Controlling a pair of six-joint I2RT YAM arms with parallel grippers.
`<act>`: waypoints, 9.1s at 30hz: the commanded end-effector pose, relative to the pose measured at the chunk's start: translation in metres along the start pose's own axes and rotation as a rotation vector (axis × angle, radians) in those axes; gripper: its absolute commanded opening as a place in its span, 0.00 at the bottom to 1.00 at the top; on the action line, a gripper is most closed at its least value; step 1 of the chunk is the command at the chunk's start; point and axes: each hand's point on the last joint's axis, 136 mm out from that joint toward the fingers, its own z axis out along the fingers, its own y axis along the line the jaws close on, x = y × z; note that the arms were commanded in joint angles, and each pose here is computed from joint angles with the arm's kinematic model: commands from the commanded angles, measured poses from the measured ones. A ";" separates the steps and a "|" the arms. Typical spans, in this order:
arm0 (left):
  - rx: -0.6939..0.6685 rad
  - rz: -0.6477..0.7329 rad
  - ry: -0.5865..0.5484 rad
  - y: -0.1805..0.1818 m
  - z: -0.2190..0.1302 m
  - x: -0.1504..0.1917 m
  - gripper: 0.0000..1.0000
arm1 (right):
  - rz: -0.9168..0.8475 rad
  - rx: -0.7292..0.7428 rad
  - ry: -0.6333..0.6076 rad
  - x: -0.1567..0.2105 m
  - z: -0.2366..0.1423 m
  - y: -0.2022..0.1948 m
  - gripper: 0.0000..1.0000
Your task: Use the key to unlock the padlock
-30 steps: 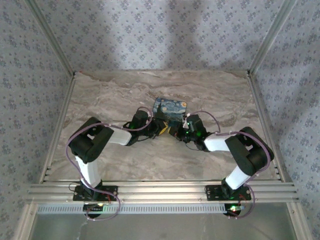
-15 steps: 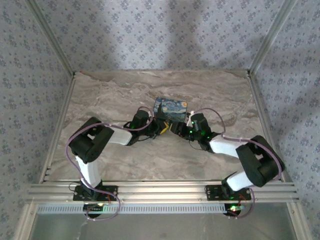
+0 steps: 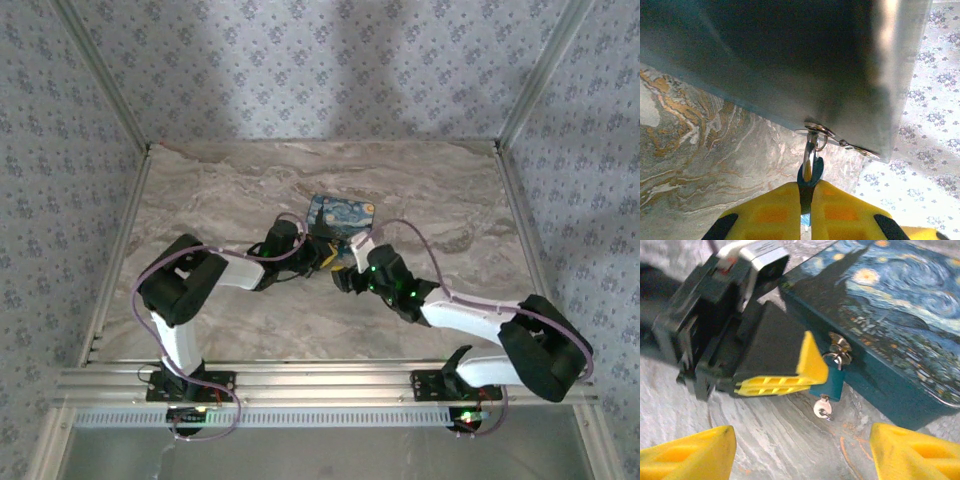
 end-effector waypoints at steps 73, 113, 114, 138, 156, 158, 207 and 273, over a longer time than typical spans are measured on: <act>-0.002 0.002 0.020 -0.008 0.003 0.005 0.09 | -0.209 0.024 -0.110 0.007 0.050 -0.007 0.00; -0.033 0.039 -0.013 -0.007 -0.005 0.003 0.33 | 0.267 -0.154 -0.074 0.029 0.053 -0.031 0.00; -0.038 0.044 -0.018 -0.006 -0.007 0.002 0.35 | 0.278 -0.156 -0.075 0.029 0.053 -0.031 0.00; -0.228 0.267 -0.188 -0.015 -0.095 -0.086 0.68 | 0.622 -0.150 -0.036 0.061 0.047 -0.040 0.17; -0.210 0.394 0.073 -0.032 -0.029 -0.095 0.67 | 0.640 -0.152 -0.094 0.012 0.013 -0.077 0.76; -0.209 0.387 0.099 -0.027 -0.023 -0.091 0.64 | 0.657 -0.146 -0.069 0.013 0.016 -0.081 0.79; -0.090 0.484 0.083 -0.097 -0.040 -0.061 0.48 | 0.610 -0.396 0.087 -0.002 0.044 -0.039 0.74; -0.234 0.438 0.108 -0.043 -0.018 -0.066 0.45 | 0.683 -0.405 0.060 0.018 0.070 -0.048 0.00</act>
